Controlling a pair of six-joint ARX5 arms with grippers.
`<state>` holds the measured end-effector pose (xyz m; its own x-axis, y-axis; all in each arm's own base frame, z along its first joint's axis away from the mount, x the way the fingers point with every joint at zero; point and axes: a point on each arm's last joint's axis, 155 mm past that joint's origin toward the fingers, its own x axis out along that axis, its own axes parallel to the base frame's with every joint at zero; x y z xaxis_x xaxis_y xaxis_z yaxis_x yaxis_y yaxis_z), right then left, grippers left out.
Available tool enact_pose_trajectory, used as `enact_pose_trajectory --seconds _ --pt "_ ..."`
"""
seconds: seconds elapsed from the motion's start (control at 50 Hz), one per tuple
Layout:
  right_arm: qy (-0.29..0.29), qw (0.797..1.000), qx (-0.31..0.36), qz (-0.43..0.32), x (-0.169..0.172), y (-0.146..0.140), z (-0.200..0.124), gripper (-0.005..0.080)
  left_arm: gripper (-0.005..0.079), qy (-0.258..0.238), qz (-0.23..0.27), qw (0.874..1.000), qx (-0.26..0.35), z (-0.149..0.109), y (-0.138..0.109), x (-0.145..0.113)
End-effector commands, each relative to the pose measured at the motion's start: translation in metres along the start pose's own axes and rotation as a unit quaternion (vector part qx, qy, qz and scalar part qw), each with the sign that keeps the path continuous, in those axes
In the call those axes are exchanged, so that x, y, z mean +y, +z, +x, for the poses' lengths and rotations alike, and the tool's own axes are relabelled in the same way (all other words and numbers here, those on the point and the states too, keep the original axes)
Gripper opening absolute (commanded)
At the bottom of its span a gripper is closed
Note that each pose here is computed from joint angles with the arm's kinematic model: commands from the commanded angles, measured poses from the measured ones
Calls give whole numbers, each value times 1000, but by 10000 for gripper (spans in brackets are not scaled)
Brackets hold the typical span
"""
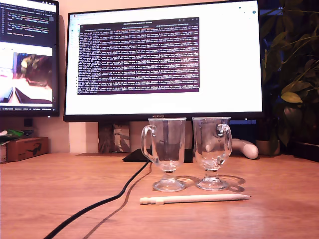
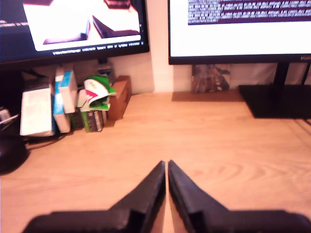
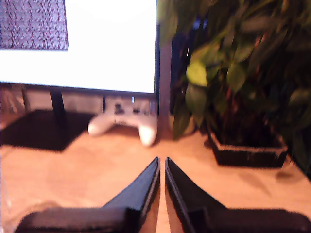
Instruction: Pick the small glass cups in front of you with each of your hands, and place them behind the white pen
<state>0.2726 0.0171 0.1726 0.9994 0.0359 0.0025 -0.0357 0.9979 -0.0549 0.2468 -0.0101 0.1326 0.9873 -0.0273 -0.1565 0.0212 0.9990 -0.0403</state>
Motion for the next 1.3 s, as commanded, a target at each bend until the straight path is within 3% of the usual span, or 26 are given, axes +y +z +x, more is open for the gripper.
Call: enact_pose_trajectory --seconds 0.0,0.24,0.56,1.28 --pt "-2 1000 -6 -5 -1 -1 -2 -8 -19 5 -3 1000 -1 1 -2 2" --pt "-56 998 -17 -9 -22 4 -13 -8 -19 10 -12 1000 6 1 -6 4" --pt "-1 994 109 -15 1 -60 -23 -8 -19 -1 -38 997 65 -2 -35 0" --pt "-19 993 115 -15 -6 -62 -24 -8 -19 0 -23 996 82 -4 -42 0"
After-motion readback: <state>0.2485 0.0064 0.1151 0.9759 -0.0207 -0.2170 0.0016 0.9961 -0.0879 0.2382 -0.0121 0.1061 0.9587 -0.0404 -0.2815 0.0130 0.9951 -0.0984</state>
